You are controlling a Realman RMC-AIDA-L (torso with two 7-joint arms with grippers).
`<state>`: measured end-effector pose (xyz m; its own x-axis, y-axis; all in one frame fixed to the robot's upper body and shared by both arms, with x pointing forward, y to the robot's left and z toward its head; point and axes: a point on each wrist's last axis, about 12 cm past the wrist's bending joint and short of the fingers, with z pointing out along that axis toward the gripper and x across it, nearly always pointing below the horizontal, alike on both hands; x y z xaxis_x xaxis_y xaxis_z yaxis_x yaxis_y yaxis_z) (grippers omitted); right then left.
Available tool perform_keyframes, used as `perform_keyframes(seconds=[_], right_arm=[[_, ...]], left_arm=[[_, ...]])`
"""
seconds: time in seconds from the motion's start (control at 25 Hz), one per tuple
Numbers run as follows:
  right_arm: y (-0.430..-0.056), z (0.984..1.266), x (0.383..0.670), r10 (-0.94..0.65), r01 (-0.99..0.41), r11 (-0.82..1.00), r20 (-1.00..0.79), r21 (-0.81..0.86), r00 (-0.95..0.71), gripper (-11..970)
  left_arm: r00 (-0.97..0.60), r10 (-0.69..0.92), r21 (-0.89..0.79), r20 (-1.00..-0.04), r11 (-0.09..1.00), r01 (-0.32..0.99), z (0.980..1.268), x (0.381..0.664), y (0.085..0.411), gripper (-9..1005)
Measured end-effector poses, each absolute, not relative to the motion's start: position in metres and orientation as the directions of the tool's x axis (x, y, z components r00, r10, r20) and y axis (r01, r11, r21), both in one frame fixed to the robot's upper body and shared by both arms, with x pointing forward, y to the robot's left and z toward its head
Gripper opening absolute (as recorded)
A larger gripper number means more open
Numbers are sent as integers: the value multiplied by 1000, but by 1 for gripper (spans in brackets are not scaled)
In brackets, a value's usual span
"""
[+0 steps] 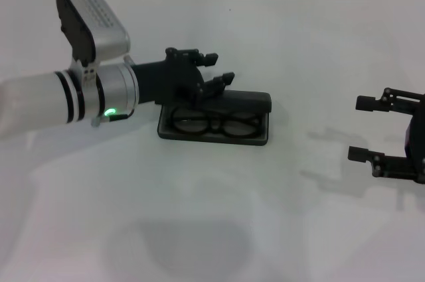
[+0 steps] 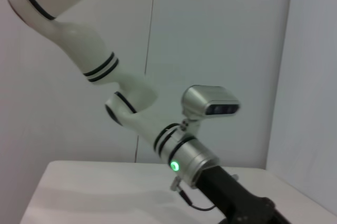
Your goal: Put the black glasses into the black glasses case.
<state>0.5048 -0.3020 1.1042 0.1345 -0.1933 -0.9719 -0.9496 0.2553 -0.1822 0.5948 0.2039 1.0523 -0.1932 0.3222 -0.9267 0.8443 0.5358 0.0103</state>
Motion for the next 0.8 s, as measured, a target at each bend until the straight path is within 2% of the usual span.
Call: perform_keyframes(seconds=[0.44, 0.56, 0.8], right_arm=[[-301, 1103, 506, -198, -946, 269, -972, -182, 131, 710], [-300, 1103, 507, -196, -946, 268, -972, -183, 132, 710], [-288, 1104, 513, -159, -946, 262, -976, -190, 152, 709]], left_arm=[[-137, 357, 68, -924, 506, 860, 1037, 577, 207, 519], [-115, 320, 61, -941, 492, 869, 1041, 575, 203, 519], [44, 157, 100, -987, 370, 924, 1065, 556, 216, 519]])
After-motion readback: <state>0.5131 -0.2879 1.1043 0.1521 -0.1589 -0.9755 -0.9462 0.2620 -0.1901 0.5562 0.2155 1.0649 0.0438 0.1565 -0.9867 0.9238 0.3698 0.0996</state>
